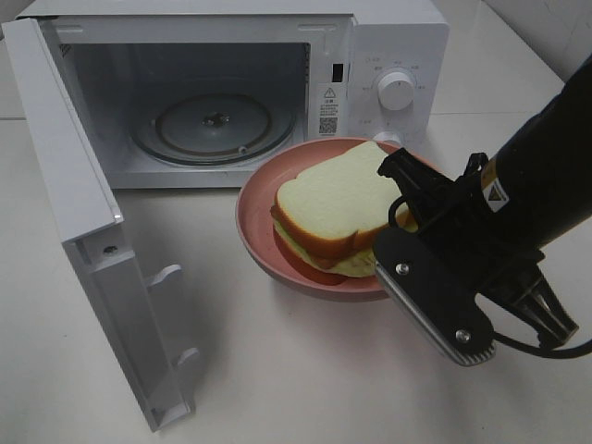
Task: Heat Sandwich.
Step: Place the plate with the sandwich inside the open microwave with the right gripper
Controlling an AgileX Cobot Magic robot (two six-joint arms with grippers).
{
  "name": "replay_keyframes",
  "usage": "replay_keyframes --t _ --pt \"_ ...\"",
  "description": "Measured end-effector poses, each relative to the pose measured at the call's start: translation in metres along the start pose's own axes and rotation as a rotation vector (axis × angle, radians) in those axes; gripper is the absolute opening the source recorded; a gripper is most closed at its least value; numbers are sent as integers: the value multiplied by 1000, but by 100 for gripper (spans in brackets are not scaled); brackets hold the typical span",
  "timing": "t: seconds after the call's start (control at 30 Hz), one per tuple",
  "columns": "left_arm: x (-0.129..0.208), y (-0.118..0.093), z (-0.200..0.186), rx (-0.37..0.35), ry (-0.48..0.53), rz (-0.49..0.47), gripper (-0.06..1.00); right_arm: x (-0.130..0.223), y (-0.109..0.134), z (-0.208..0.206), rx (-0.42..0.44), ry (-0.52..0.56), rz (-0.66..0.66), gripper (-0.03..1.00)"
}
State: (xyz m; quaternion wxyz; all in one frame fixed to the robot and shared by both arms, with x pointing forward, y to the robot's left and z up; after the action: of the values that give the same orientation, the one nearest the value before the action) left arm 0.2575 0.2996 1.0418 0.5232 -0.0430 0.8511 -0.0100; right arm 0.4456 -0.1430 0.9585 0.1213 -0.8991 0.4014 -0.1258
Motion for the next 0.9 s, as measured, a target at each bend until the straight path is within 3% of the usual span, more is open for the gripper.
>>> replay_keyframes --t 0.9 --pt "0 0 0 0 0 0 97 -3 -14 13 67 -52 4 4"
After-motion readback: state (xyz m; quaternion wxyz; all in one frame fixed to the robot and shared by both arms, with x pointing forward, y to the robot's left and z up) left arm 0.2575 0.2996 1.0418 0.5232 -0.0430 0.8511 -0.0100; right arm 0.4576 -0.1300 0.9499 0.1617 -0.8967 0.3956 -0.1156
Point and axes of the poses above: a point on each arm's last joint axis where the gripper is mounted, z pointing out along that axis toward the gripper, y along the wrist's bending axis when the last joint is at zero, x = y × z, the point moved 3 cm from there along z, pointing out along that axis toward the gripper, and after that the axes turned 4 degrees about -z, right-handed, at the moved point
